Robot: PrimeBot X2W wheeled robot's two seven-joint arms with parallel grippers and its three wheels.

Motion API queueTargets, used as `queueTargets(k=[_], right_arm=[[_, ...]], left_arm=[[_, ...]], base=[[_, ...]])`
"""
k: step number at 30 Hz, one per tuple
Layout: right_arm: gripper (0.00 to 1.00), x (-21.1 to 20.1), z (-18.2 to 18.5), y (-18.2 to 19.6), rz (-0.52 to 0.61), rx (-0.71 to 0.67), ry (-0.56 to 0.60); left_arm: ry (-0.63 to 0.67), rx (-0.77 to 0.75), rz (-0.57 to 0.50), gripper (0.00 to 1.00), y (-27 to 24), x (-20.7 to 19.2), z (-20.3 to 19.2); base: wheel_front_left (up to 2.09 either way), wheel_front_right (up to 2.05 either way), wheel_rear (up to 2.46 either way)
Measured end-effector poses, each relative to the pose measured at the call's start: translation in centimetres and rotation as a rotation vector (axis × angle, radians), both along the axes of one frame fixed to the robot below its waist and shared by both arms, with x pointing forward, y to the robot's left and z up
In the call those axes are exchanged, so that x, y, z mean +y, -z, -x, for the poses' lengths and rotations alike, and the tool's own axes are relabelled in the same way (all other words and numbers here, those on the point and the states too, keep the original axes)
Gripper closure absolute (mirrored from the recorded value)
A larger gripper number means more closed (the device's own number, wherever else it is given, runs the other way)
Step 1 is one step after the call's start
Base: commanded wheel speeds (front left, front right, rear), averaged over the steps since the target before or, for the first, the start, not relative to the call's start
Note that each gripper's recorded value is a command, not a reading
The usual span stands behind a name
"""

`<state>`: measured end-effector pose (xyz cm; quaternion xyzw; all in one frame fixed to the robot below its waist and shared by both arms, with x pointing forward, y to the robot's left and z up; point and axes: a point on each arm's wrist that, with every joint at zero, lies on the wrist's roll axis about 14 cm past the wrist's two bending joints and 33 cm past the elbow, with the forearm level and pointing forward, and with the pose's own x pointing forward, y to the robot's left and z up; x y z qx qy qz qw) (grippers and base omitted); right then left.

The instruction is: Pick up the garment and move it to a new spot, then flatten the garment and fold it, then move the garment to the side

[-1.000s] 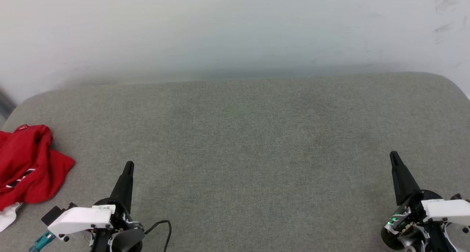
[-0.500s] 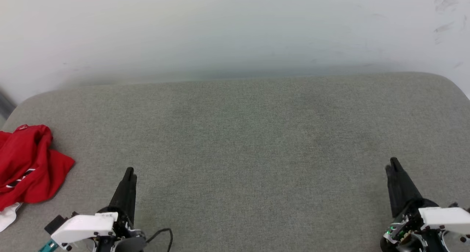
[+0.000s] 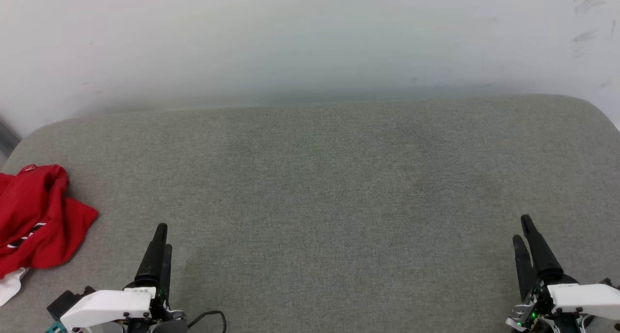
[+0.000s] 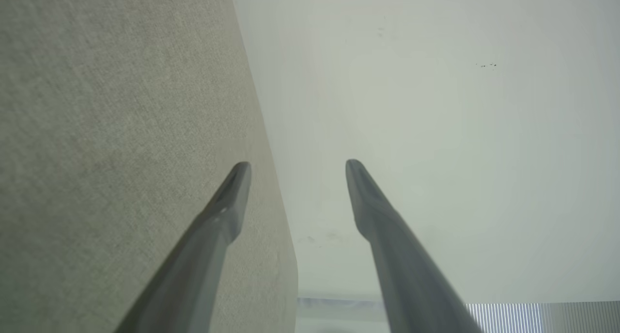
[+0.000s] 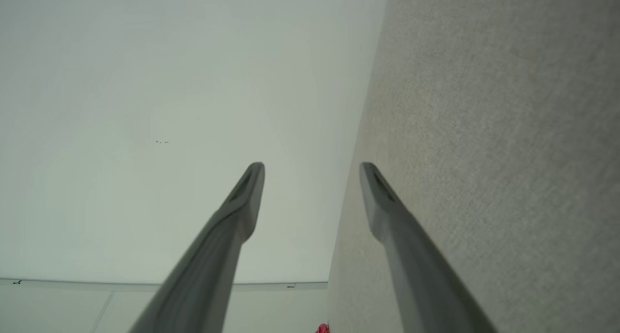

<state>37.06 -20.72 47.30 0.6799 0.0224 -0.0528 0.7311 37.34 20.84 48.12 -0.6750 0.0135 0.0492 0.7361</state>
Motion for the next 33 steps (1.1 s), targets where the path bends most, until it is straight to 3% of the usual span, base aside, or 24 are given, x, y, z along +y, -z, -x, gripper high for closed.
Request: queueTargets(k=[33], right_arm=[[0.00, 1.9, -0.3, -5.5, 0.719, -0.157, -0.051]], left_arm=[[-0.036, 0.030, -0.677, 0.00, -3.2, -0.4, 0.2]], base=[[0.00, 0.00, 0.00]])
